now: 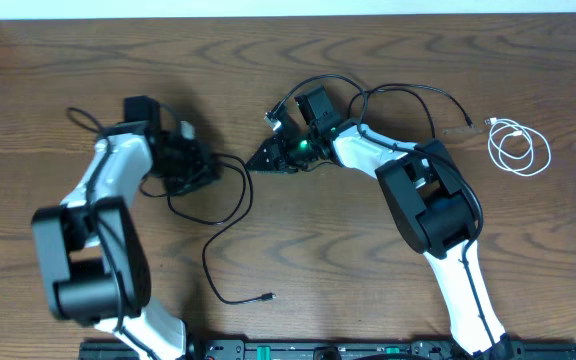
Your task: Untangle cables
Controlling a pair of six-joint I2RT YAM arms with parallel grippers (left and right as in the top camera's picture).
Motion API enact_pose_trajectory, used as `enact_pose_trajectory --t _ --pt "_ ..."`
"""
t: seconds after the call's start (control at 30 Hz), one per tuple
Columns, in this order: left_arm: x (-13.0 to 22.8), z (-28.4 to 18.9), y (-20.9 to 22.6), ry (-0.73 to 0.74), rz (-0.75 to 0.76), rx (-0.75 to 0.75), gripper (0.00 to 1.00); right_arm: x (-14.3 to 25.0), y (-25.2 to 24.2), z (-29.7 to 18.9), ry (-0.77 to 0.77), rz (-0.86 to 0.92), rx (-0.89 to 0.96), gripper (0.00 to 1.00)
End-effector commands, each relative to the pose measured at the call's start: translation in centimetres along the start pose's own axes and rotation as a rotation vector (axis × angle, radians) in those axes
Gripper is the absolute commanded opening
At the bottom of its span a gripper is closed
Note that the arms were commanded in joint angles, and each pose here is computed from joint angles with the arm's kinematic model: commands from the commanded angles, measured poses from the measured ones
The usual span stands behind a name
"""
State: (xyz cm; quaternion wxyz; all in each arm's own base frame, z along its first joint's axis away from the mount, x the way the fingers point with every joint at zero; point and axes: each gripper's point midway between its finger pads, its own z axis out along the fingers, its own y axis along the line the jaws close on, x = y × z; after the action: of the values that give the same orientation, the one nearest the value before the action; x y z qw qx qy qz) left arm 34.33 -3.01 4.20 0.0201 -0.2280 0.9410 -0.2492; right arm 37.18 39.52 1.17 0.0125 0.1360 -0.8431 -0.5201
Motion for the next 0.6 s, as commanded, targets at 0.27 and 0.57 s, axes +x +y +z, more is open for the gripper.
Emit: enact_pose_trajectory --t 0.27,0.57 --pt "1.3 -2.5 9.9 -0.078 -0.257 -0.462 0.57 2.4 -5.1 1.6 0.042 0.034 0.086 0.45" --pt "4.0 -0.1 11.4 -0.062 -0.471 -0.454 0.56 2.6 -5.0 1.8 0.050 0.036 0.084 0.50"
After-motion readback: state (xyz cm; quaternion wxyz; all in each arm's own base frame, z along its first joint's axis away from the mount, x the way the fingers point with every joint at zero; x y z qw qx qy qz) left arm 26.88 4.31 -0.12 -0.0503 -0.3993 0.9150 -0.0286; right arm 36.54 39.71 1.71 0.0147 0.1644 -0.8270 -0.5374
